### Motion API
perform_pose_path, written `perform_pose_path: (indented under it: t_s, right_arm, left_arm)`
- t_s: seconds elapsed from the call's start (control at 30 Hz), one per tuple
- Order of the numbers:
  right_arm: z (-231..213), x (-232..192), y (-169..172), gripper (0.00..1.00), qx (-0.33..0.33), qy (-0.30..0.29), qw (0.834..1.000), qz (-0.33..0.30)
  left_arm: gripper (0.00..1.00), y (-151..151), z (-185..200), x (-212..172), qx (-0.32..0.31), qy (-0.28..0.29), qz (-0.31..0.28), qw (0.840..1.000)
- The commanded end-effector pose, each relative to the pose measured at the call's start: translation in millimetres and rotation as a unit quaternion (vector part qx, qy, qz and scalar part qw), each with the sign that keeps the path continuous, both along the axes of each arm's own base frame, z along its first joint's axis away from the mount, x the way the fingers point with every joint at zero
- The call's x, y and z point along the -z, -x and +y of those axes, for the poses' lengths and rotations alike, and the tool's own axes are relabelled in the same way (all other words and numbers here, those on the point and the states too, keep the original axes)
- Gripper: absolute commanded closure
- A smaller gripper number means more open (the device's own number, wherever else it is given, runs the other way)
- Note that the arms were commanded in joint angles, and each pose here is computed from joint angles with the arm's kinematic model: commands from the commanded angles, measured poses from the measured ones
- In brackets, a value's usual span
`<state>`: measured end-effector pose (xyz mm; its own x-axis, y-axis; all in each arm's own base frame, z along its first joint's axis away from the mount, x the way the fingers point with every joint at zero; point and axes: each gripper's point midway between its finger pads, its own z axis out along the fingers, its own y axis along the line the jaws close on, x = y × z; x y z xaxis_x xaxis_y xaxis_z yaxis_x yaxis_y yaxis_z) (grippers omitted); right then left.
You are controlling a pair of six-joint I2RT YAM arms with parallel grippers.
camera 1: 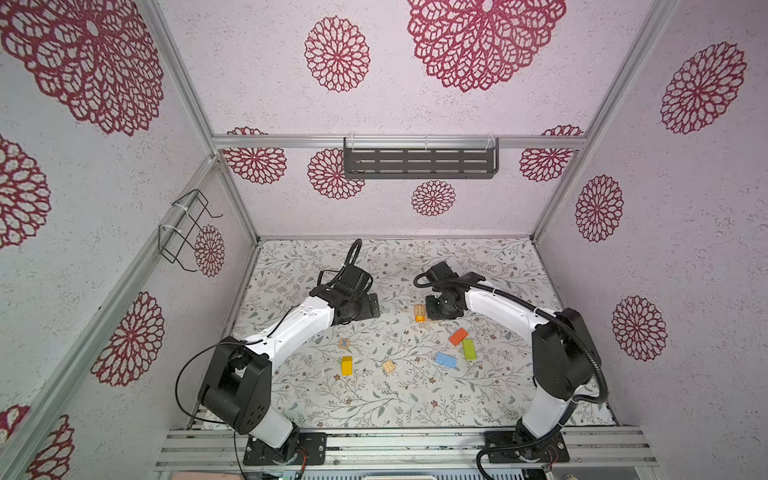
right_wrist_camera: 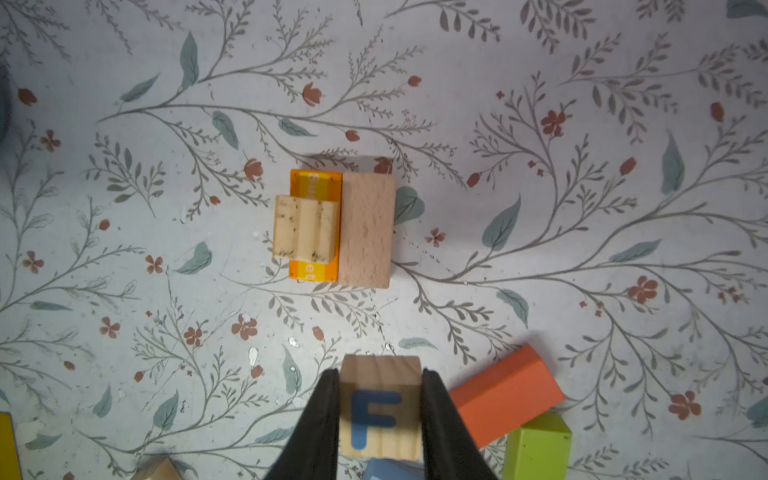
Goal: Build the wood block tower
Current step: 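Carry the F cube with the right gripper toward the block stack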
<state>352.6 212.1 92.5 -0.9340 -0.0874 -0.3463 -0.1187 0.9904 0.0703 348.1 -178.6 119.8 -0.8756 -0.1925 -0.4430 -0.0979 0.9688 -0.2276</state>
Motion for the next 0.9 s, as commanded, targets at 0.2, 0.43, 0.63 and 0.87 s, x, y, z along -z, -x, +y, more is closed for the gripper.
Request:
perform_pose_path:
  t_s: [0.2, 0.43, 0.63, 0.87]
  right_arm:
    - [6, 0, -31, 0.71, -0.021, -0.007, 1.0, 0.006]
    - [12, 9, -41, 0.71, -0.022, -0.013, 1.0, 0.014]
    - [14, 18, -45, 0.71, -0.021, -0.015, 0.999, 0.021]
    - [12, 20, -49, 0.71, -0.006, -0.028, 0.999, 0.02]
  left_arm:
    - [0.03, -13, 5, -7, 0.0, -0.009, 0.006, 1.0]
    - [0.03, -14, 9, -9, 0.002, -0.016, 0.011, 1.0]
    - [0.03, -10, 15, -9, -0.002, -0.018, 0.014, 1.0]
    - [0.03, -10, 15, -9, -0.001, -0.015, 0.015, 1.0]
